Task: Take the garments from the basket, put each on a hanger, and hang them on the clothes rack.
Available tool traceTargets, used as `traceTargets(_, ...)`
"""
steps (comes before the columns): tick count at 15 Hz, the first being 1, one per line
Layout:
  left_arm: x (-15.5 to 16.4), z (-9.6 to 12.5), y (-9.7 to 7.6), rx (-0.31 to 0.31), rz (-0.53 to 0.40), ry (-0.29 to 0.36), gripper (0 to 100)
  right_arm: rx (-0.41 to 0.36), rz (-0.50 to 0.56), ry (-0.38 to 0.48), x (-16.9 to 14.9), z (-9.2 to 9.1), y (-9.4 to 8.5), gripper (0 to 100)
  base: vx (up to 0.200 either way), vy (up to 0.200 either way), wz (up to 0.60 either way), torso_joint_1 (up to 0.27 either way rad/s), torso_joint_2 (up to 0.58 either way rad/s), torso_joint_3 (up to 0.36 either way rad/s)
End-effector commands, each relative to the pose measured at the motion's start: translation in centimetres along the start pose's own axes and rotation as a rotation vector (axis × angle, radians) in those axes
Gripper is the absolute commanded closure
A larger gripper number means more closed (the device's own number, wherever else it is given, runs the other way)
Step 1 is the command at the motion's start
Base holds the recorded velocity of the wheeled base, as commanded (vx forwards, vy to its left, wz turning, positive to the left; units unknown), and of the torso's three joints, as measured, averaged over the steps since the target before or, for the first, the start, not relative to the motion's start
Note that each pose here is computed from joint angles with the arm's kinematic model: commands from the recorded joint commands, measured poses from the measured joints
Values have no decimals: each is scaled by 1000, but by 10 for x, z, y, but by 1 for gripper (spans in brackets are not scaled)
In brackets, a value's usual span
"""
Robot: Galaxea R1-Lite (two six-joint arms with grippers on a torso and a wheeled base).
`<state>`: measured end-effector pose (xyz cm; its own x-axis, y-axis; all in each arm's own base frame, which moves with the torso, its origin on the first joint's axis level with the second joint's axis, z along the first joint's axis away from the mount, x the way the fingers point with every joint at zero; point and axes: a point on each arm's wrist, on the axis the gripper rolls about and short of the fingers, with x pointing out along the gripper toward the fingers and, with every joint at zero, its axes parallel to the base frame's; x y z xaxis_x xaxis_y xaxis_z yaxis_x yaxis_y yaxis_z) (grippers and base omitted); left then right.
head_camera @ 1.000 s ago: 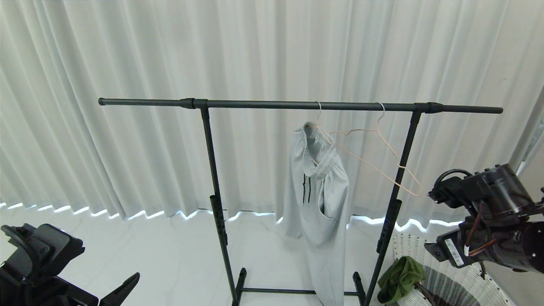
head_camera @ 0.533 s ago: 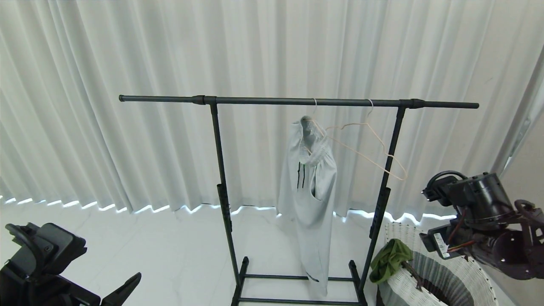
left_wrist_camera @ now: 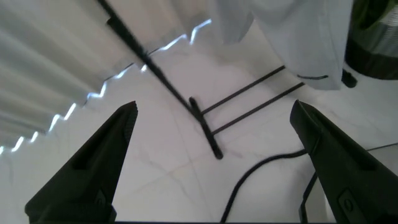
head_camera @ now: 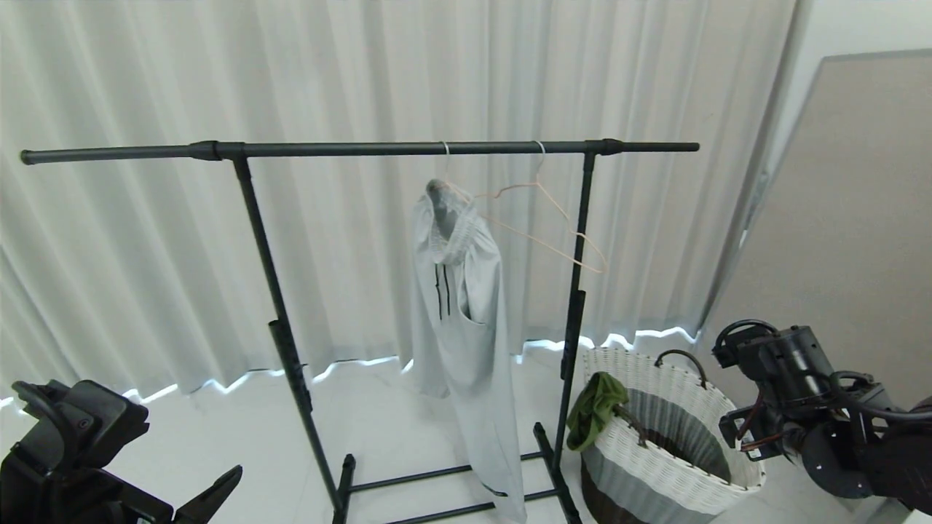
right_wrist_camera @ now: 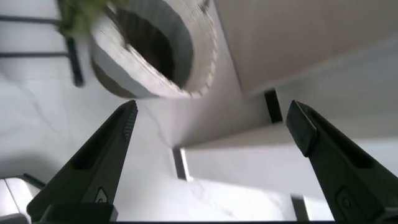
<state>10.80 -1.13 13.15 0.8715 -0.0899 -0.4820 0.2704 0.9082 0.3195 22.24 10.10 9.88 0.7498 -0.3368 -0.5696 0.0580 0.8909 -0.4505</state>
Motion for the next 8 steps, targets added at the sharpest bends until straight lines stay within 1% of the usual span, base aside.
traceTargets(1,0,0,0,0,1,-3,0,4,-13,-4,-1,-1,-1,0,0,0,-600,-256,510,242)
traceTargets(3,-1,0,0,0,2,-4,0,21,-39,-43,-1,-3,4,0,0,0,0,-242,471,229)
traceTargets(5,-1,0,0,0,2,-5,0,45,-27,-83,-3,-10,4,0,0,0,0,-102,188,90)
traceTargets(6,-1,1,0,0,3,-7,0,65,-14,-105,-7,-9,2,0,0,0,0,-41,85,41)
traceTargets(7,-1,0,0,0,3,-8,0,85,36,-140,-14,-5,-3,0,0,0,0,-27,51,27)
traceTargets(8,-2,0,0,-1,3,-8,0,79,88,-178,-24,1,-10,0,0,0,0,0,0,0)
